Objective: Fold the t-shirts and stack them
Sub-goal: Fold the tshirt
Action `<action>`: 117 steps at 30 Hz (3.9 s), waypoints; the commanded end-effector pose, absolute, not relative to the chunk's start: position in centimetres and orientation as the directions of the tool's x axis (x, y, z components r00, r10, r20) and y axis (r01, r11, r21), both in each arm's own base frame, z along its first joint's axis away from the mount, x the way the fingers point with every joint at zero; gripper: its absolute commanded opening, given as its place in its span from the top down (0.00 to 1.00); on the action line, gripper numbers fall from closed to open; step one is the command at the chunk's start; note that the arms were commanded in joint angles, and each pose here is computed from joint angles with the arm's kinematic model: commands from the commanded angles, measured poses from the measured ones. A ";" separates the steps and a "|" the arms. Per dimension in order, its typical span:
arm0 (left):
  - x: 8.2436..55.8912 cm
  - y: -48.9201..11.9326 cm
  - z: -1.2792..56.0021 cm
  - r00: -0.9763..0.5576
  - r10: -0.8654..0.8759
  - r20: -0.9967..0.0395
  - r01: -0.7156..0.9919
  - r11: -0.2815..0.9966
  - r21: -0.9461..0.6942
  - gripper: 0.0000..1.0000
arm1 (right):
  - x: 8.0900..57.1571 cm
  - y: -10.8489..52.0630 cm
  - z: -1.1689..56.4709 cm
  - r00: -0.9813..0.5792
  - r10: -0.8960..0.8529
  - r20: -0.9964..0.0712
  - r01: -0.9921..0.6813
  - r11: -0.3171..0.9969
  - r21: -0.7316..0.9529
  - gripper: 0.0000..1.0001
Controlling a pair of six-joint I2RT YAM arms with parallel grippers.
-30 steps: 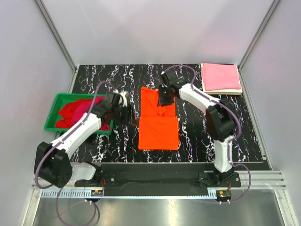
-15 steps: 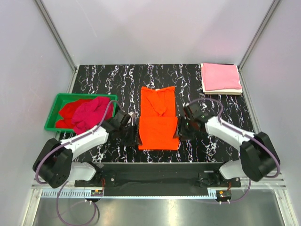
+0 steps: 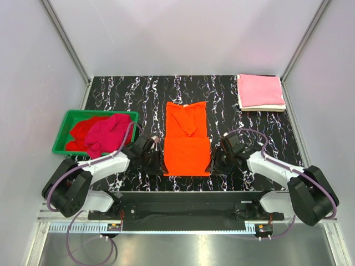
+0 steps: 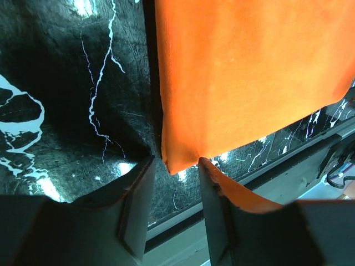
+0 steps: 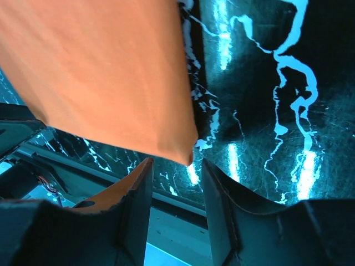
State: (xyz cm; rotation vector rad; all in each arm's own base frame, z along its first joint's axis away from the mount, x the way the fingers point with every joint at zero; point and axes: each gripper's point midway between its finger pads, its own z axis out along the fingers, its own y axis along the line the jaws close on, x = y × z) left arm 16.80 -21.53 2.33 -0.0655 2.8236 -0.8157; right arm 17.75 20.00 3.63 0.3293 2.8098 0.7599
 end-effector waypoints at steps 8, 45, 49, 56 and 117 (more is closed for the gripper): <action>15.5 -21.3 1.5 -0.982 -0.106 -0.155 -0.003 0.835 -0.550 0.60 | 16.9 20.2 2.6 -0.939 0.311 -0.149 0.181 0.812 0.554 0.59; 16.0 -22.2 7.4 -0.958 -0.073 -0.276 0.088 0.844 -0.530 1.00 | 17.0 19.5 6.9 -0.898 0.341 -0.278 0.115 0.791 0.601 1.00; 16.2 -22.8 9.5 -0.948 -0.084 -0.308 0.106 0.829 -0.550 1.00 | 17.4 19.0 9.2 -0.871 0.368 -0.326 0.103 0.785 0.611 1.00; 19.1 -23.3 13.0 -0.918 -0.078 -0.389 0.139 0.854 -0.501 1.00 | 20.0 19.1 12.0 -0.849 0.323 -0.418 0.047 0.834 0.550 1.00; 55.7 -25.2 14.5 -0.743 -0.150 -0.653 0.330 0.765 -0.552 0.62 | 52.5 19.7 13.0 -0.835 0.293 -0.465 -0.056 0.796 0.602 0.82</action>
